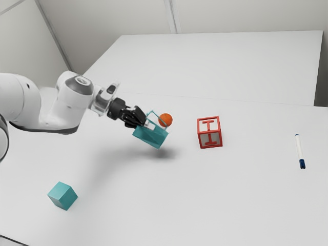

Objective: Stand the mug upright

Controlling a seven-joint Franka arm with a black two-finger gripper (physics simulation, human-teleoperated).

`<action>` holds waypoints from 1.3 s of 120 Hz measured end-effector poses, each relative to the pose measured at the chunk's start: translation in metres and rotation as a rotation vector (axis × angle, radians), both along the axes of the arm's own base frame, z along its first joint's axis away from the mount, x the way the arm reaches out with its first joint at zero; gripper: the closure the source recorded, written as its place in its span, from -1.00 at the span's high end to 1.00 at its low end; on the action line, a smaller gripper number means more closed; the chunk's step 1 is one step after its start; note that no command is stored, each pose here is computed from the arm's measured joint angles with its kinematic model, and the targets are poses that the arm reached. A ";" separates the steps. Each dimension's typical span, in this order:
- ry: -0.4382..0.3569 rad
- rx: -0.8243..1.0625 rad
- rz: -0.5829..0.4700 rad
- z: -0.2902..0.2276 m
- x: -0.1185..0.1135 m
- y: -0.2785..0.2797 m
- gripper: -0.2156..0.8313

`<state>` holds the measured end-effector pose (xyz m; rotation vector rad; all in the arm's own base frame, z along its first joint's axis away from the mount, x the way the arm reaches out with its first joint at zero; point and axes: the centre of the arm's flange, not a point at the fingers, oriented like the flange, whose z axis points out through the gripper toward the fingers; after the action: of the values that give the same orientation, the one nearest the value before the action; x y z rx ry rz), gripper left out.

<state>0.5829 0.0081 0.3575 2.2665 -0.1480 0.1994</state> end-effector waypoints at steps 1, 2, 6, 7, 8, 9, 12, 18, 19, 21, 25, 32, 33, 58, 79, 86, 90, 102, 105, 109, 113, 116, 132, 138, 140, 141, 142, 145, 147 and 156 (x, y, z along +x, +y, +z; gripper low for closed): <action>-0.002 0.021 -0.011 0.001 0.000 0.001 -0.90; -0.004 0.040 -0.021 0.003 0.000 0.002 -0.90; -0.013 0.126 -0.065 0.008 -0.002 0.005 -0.90; -0.015 0.149 -0.076 0.008 -0.003 0.006 -0.90; -0.016 0.172 -0.088 0.009 -0.003 0.007 -0.90; -0.018 0.196 -0.100 0.010 -0.003 0.008 -0.90; -0.021 0.265 -0.134 0.011 -0.004 0.011 -0.91; -0.036 0.407 -0.193 0.015 -0.004 0.019 -0.91; -0.038 0.428 -0.201 0.016 -0.004 0.020 -0.91; -0.043 0.467 -0.214 0.017 -0.003 0.022 -0.91; -0.052 0.540 -0.240 0.017 -0.002 0.024 -0.91; -0.067 0.641 -0.263 0.014 0.002 0.026 -0.91; -0.069 0.655 -0.266 0.014 0.002 0.026 -0.91; -0.078 0.822 -0.237 -0.008 0.009 0.022 -0.91; -0.045 0.846 -0.160 -0.024 0.010 0.023 -0.69; -0.037 0.848 -0.136 -0.026 0.010 0.023 -0.44; -0.034 0.848 -0.123 -0.026 0.010 0.023 -0.30; -0.024 0.849 -0.086 -0.025 0.011 0.025 0.02; -0.022 0.848 -0.077 -0.025 0.011 0.025 0.08; -0.020 0.848 -0.066 -0.023 0.011 0.025 0.15; -0.022 0.847 -0.054 -0.020 0.012 0.026 0.21; -0.024 0.847 -0.045 -0.016 0.012 0.026 0.25; -0.056 0.843 0.010 0.021 0.016 0.033 0.39; -0.074 0.839 0.026 0.047 0.020 0.033 0.43; -0.080 0.838 0.030 0.057 0.021 0.033 0.44; -0.084 0.837 0.033 0.063 0.022 0.033 0.44; -0.087 0.836 0.036 0.069 0.023 0.033 0.44; -0.094 0.832 0.042 0.086 0.024 0.033 0.46; -0.098 0.829 0.045 0.098 0.025 0.032 0.46; -0.108 0.818 0.055 0.157 0.029 0.029 0.49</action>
<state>0.6120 0.0376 0.5143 3.0762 -0.2596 0.3347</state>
